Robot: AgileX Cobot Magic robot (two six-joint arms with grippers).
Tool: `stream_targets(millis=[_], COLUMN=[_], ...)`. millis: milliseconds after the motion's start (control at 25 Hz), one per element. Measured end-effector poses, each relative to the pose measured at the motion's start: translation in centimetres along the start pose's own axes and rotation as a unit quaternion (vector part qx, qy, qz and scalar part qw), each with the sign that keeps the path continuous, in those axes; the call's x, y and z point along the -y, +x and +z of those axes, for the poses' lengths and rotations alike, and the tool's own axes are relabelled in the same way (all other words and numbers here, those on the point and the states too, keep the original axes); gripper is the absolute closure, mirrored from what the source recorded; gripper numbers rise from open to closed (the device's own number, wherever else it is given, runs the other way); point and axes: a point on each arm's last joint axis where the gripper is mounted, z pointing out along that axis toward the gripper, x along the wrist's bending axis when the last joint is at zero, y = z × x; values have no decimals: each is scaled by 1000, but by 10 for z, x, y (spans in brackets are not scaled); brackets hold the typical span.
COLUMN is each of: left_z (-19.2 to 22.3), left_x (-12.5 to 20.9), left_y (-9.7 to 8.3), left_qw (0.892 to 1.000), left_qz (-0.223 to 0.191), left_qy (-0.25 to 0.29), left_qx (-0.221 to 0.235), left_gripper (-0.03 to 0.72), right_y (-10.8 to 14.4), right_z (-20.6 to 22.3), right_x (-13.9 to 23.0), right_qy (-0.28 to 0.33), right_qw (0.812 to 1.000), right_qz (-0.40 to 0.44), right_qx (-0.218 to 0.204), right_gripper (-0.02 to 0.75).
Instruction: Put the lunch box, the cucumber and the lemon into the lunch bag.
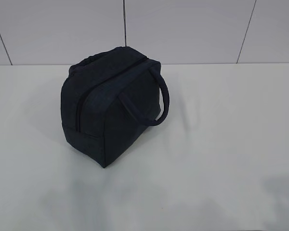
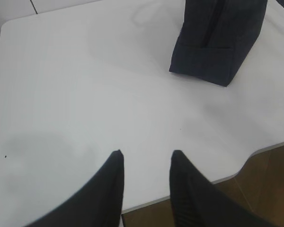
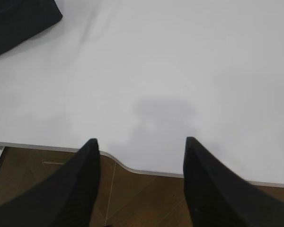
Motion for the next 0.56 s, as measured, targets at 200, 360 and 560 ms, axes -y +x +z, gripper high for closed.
stream_targets(millis=[200, 360, 560], left_z=[0, 0, 0], left_x=[0, 0, 0], left_y=[0, 0, 0], left_qw=[1000, 1000, 1000], left_qz=[0, 0, 0], left_qy=[0, 0, 0], left_qx=[0, 0, 0], left_gripper=[451, 451, 452], right_y=[0, 0, 0], right_z=[0, 0, 0], right_x=[0, 0, 0], right_qy=[0, 0, 0], right_qw=[1000, 1000, 1000], right_qz=[0, 0, 0], right_qx=[0, 0, 0], right_gripper=[316, 317, 317])
